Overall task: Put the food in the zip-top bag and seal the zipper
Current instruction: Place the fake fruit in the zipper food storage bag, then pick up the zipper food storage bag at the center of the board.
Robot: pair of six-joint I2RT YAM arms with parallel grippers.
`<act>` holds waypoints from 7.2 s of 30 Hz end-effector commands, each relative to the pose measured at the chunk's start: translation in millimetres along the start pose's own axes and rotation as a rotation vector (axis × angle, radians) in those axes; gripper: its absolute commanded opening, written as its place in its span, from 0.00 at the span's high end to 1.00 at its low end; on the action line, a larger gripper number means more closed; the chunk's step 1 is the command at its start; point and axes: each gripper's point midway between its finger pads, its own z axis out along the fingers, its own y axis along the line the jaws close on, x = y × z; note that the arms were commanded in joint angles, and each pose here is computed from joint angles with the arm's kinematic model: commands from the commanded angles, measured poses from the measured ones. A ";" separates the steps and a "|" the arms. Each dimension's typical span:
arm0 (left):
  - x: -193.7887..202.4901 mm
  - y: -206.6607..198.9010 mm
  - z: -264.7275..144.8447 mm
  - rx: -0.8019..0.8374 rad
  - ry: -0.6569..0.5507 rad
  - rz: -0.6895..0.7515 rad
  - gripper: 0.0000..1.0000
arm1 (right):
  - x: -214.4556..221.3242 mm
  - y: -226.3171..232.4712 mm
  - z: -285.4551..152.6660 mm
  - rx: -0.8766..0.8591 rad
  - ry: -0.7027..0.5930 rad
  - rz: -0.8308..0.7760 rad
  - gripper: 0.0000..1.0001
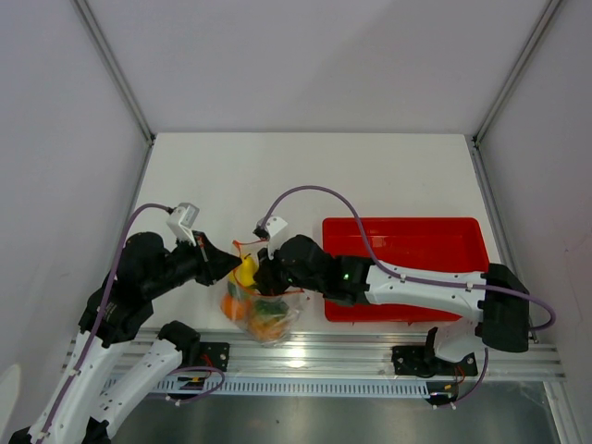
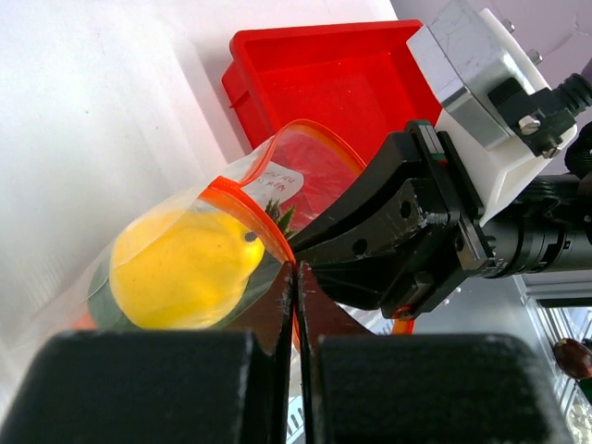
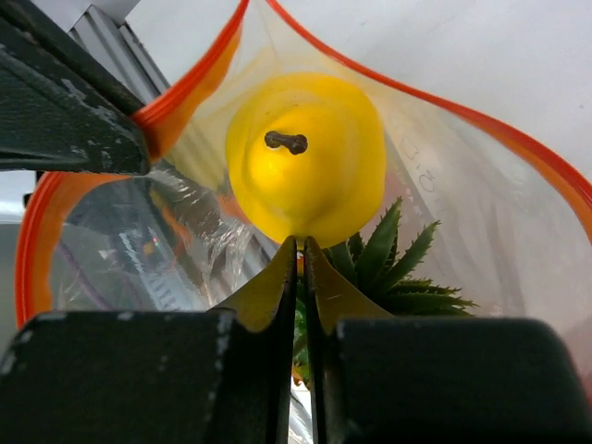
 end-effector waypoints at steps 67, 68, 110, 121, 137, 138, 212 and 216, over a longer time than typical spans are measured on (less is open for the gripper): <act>-1.7 7.6 11.4 -0.016 -0.013 -0.005 0.65 | -50.1 -72.5 -71.1 0.240 -0.108 0.000 0.31; -1.1 8.2 10.7 -0.018 -0.012 -0.003 0.64 | -52.7 -80.6 -80.0 0.260 -0.115 0.015 0.29; 14.3 9.8 17.7 0.020 0.026 -0.013 0.63 | 44.9 -200.8 -70.6 0.169 -0.110 0.481 0.55; 16.0 11.6 20.8 0.019 0.033 -0.011 0.63 | 61.0 -213.2 -57.3 0.197 -0.068 0.495 0.58; 17.5 13.3 22.7 0.019 0.037 -0.006 0.63 | 67.8 -212.0 -71.1 0.212 -0.075 0.468 0.60; 17.4 12.7 23.3 0.021 0.039 -0.010 0.63 | 72.7 -212.8 -70.3 0.213 -0.064 0.472 0.60; -35.1 -26.8 -32.1 0.088 -0.192 0.167 0.63 | -57.6 -64.1 -69.5 -0.268 -0.083 -0.106 1.00; -44.4 -55.5 -53.7 0.214 -0.262 0.294 0.57 | -61.8 -32.4 -82.6 -0.320 -0.104 -0.173 1.00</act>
